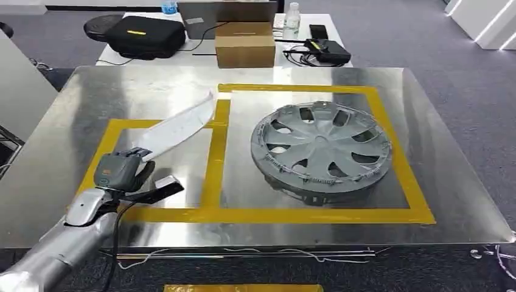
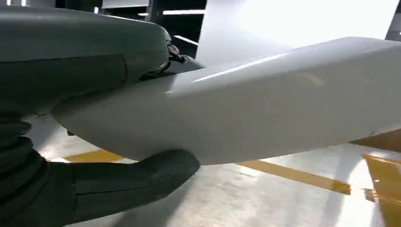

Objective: Take the parts from the cabinet and place them on the table.

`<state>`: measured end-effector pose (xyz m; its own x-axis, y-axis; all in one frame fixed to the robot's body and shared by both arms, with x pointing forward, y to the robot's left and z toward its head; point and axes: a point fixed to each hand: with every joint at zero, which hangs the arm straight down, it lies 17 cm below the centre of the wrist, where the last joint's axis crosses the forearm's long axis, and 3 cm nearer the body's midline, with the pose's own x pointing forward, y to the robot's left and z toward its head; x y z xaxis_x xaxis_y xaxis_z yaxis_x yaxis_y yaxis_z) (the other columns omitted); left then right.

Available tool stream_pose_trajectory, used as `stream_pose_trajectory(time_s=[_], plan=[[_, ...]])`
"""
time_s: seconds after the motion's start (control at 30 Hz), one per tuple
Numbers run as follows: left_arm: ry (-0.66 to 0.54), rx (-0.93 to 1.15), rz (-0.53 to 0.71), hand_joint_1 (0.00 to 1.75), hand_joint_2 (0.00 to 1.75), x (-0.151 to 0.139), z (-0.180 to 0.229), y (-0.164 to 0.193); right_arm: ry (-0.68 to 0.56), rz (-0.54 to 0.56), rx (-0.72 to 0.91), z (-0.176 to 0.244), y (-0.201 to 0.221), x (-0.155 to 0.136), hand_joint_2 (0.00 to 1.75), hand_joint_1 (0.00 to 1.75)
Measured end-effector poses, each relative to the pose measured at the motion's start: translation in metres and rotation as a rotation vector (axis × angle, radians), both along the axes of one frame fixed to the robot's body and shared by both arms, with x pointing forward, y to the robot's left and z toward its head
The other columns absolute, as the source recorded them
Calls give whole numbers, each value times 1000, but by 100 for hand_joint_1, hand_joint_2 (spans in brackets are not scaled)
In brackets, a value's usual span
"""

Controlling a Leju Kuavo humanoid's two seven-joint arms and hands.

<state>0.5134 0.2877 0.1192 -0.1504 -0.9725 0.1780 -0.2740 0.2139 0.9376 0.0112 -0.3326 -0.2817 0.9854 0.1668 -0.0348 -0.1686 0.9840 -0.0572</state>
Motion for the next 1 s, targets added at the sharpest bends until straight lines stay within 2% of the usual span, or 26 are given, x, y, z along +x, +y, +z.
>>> stream_pose_trajectory(time_s=[0.43,0.63,0.67,0.87,1.0], plan=[[89,148,34,175,175,19,-26,3,-6,26,15,0,7,7,0,0],[193,239,29,175,175,16,-62,-1,-8,38,27,0,11,8,0,0],[203,246,37,0,175,19,-63,0,-8,40,29,0,11,8,0,0],[253,260,146,0,175,33,-63,28,-12,40,31,1,12,10,0,0],[263,247,239,0,175,35,-61,67,-17,28,33,0,14,11,0,0]])
